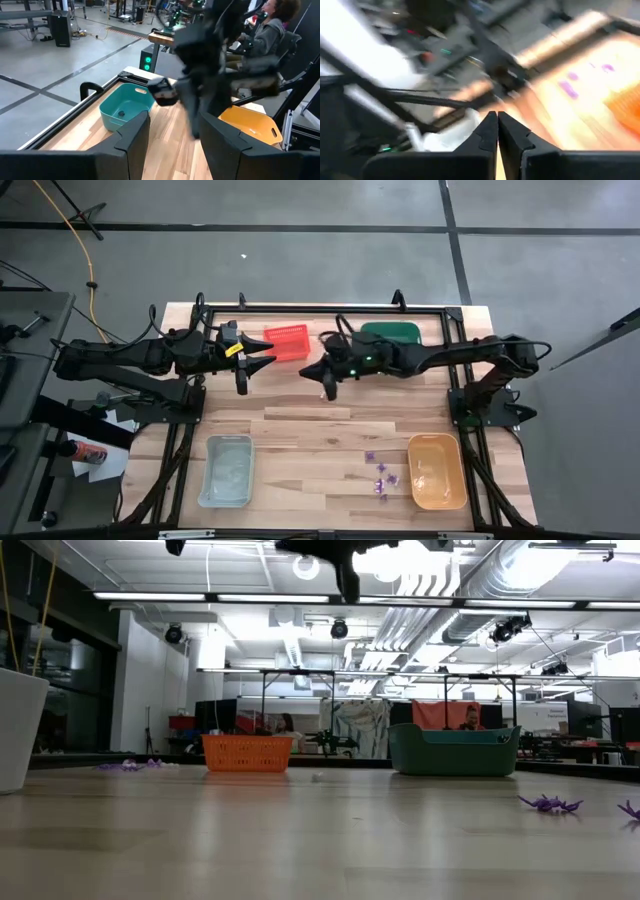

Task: Sort Halloween decoration
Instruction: Put the white bone toy into the yellow bin

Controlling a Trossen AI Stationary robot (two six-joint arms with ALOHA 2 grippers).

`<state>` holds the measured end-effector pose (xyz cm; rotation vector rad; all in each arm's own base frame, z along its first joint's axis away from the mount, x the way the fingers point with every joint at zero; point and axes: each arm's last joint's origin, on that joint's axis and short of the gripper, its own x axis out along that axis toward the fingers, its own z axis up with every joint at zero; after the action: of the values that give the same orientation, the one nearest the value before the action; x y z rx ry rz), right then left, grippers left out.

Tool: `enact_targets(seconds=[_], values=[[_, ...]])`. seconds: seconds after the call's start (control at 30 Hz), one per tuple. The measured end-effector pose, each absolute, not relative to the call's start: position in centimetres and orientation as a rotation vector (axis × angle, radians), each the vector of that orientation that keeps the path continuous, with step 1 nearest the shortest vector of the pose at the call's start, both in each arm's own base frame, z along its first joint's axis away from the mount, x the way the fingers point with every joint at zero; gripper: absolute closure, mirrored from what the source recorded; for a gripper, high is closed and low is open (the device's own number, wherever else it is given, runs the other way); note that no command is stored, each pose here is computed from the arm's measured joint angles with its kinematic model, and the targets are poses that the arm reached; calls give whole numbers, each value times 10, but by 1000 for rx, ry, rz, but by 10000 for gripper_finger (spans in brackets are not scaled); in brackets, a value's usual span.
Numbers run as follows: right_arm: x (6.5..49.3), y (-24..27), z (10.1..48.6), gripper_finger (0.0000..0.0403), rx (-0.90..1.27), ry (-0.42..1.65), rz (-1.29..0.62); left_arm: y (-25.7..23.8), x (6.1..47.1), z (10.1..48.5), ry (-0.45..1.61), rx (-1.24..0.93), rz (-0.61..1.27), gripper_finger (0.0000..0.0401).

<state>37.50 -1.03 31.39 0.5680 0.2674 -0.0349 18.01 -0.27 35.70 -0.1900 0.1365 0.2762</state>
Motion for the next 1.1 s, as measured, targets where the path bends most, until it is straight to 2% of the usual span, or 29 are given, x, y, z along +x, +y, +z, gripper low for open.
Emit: enact_targets(seconds=[0.17,0.3,0.43,0.5,0.8,1.1], values=[[396,-11,303,339,527,567,-182,-3,180,357,136,-196,277,245],[415,-10,283,282,452,820,-434,-3,180,357,136,-196,277,245],[428,-16,259,238,608,938,-787,-3,180,357,136,-197,277,245],[435,-21,246,223,694,985,-873,-3,180,357,136,-199,274,245],[456,-29,188,210,903,1099,-972,-3,180,357,139,-200,258,245],[460,-19,165,210,1002,1094,-1083,-7,180,351,218,-204,126,245]])
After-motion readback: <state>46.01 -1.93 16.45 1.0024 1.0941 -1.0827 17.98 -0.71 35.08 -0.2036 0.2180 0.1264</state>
